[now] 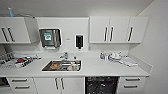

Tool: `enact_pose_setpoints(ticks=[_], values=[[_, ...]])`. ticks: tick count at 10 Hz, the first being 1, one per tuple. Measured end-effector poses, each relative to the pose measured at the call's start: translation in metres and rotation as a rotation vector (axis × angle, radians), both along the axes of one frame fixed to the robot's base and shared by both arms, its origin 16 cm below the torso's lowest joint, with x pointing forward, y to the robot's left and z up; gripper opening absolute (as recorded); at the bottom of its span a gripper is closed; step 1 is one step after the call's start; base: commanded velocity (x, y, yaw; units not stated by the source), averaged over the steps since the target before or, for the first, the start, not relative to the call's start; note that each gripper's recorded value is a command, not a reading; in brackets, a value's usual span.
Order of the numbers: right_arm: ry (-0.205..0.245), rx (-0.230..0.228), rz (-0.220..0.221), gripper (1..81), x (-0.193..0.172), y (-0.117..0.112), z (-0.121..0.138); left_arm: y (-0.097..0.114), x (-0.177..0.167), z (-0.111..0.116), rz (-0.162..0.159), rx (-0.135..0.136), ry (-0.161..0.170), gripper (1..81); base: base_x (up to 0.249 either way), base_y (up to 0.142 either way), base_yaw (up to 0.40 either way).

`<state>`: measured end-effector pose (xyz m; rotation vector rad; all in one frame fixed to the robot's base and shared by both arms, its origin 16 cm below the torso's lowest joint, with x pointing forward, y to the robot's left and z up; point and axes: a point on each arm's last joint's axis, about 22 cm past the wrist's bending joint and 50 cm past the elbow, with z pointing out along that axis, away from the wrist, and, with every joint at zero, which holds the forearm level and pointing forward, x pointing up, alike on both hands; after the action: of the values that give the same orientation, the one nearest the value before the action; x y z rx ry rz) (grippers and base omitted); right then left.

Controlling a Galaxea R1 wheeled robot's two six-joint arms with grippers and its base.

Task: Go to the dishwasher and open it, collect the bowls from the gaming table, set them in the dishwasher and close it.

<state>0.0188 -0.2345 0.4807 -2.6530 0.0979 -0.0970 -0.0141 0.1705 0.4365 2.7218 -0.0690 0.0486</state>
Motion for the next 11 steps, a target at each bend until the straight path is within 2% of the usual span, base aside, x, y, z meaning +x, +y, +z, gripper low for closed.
enact_pose_setpoints(ticks=[1,2,3,5,8,9,10,11], values=[[0.001,-0.01,0.001,81.1,0.0,-0.002,-0.003,-0.006,-0.006,0.0,-0.004,-0.003,0.016,81.1,0.0,0.0,0.0],[0.001,-0.021,0.001,81.1,0.0,-0.002,-0.007,-0.01,-0.009,-0.002,0.01,0.002,0.032,81.1,0.0,0.0,0.0],[0.002,-0.037,0.0,81.1,0.0,-0.002,-0.013,-0.005,-0.01,-0.005,0.042,0.02,0.048,81.1,0.0,0.0,0.0],[0.008,-0.089,-0.005,81.1,-0.002,-0.009,-0.028,0.011,-0.008,-0.013,0.077,0.079,0.053,81.1,0.0,0.0,0.0],[0.017,-0.19,-0.015,81.1,-0.003,-0.02,-0.051,0.015,-0.006,-0.019,0.093,0.134,0.043,81.1,0.0,0.0,0.0],[0.019,-0.214,-0.017,81.1,-0.003,-0.018,-0.056,0.016,-0.006,-0.02,0.09,0.149,0.04,81.1,0.0,0.0,0.0],[0.024,-0.22,-0.018,81.1,-0.007,-0.004,-0.06,0.02,-0.006,-0.021,0.091,0.163,0.039,81.1,0.0,0.0,0.0],[0.038,-0.205,-0.019,81.1,-0.022,0.016,-0.061,0.029,-0.005,-0.022,0.084,0.177,0.036,81.1,0.0,0.0,0.0]])
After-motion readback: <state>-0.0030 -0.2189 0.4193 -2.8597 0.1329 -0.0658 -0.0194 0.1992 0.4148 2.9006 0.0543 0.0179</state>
